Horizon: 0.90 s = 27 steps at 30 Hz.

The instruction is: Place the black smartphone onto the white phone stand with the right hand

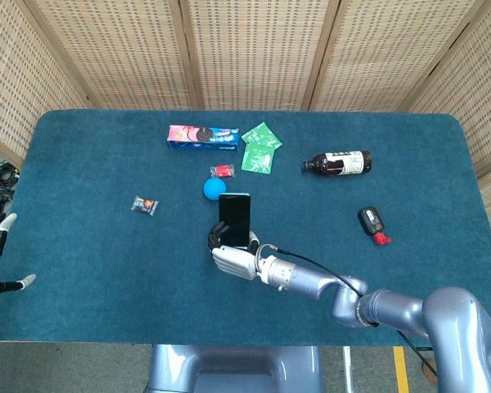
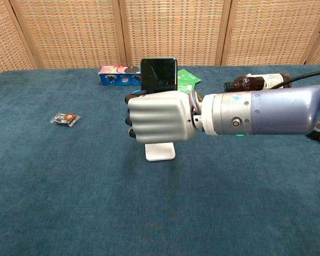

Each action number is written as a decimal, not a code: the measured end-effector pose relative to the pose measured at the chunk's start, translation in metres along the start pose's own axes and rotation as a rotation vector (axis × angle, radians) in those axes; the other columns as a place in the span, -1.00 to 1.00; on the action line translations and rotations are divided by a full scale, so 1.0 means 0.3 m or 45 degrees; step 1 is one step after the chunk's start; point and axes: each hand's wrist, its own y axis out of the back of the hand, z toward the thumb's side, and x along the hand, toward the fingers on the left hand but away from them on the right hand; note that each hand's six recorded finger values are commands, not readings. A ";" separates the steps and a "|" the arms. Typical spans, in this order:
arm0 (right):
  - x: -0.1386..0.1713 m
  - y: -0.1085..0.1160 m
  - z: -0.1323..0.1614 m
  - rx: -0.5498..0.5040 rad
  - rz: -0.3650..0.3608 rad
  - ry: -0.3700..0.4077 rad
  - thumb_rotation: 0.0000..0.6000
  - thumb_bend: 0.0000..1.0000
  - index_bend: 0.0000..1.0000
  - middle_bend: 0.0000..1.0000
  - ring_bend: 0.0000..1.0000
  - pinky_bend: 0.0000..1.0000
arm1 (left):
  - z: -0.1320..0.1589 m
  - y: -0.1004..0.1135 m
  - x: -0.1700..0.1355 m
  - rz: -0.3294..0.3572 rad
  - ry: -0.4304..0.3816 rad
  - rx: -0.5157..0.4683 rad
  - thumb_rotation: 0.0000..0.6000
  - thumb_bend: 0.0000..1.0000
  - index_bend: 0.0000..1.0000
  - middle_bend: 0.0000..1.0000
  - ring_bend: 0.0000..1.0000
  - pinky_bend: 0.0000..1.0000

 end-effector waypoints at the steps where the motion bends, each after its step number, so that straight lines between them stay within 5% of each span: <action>1: -0.001 0.001 0.002 0.001 -0.001 -0.002 1.00 -0.23 0.20 0.13 0.04 -0.03 | -0.001 0.000 0.000 -0.001 0.001 0.000 1.00 -1.00 -1.00 -1.00 -1.00 -1.00; 27: -0.024 -0.005 0.033 0.038 -0.020 -0.014 1.00 -0.25 0.11 0.01 -0.07 -0.11 | -0.009 0.004 0.000 0.002 0.007 -0.010 1.00 -1.00 -1.00 -1.00 -1.00 -1.00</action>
